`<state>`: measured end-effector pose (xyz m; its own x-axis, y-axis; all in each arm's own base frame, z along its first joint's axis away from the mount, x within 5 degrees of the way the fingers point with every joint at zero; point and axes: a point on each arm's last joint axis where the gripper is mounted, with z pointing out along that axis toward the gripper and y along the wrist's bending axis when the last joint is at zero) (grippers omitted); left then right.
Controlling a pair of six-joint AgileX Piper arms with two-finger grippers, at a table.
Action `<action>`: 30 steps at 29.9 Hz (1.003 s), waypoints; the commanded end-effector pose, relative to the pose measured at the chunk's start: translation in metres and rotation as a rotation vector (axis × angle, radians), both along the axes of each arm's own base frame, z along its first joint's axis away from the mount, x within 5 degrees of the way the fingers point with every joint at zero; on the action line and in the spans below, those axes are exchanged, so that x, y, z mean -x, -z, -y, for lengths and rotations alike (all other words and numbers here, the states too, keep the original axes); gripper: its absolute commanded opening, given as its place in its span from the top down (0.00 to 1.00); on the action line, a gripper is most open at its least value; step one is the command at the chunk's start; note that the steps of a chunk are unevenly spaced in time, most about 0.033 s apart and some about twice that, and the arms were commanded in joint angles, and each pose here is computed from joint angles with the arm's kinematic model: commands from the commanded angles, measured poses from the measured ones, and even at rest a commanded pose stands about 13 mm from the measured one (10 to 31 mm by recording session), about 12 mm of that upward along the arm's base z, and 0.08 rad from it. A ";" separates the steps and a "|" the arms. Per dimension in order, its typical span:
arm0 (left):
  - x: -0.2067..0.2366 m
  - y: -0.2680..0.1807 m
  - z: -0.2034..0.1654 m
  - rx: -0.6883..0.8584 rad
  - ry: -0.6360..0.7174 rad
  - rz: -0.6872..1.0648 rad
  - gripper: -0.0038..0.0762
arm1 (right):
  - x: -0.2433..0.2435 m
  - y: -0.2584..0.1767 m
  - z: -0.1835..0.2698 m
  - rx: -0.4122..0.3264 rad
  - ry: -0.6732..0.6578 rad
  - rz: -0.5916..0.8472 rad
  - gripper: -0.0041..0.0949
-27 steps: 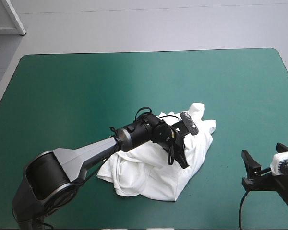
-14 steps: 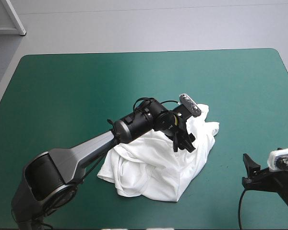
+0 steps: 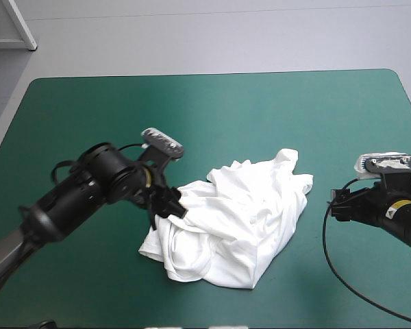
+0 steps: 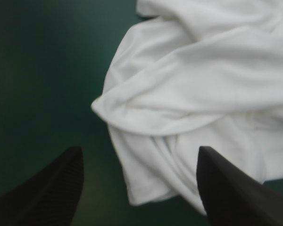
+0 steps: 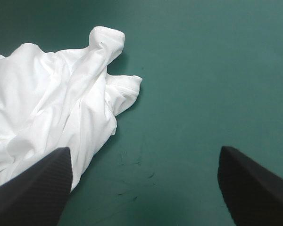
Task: Fold the cloth
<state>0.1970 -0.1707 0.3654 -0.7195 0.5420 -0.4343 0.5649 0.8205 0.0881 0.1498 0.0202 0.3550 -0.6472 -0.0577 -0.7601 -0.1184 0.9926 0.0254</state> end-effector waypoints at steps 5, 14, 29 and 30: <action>0.047 0.021 -0.057 0.125 -0.200 0.028 0.34 | -0.006 -0.015 -0.002 -0.012 -0.009 0.077 0.15; 0.044 0.090 -0.052 0.162 -0.244 -0.045 0.34 | -0.004 -0.014 -0.004 -0.028 -0.020 0.050 0.15; 0.015 0.155 -0.040 0.187 -0.309 -0.179 0.34 | -0.006 -0.014 -0.003 -0.024 -0.019 0.053 0.15; 0.015 0.158 -0.038 0.195 -0.312 -0.196 0.35 | -0.008 -0.014 -0.004 -0.024 -0.019 0.057 0.15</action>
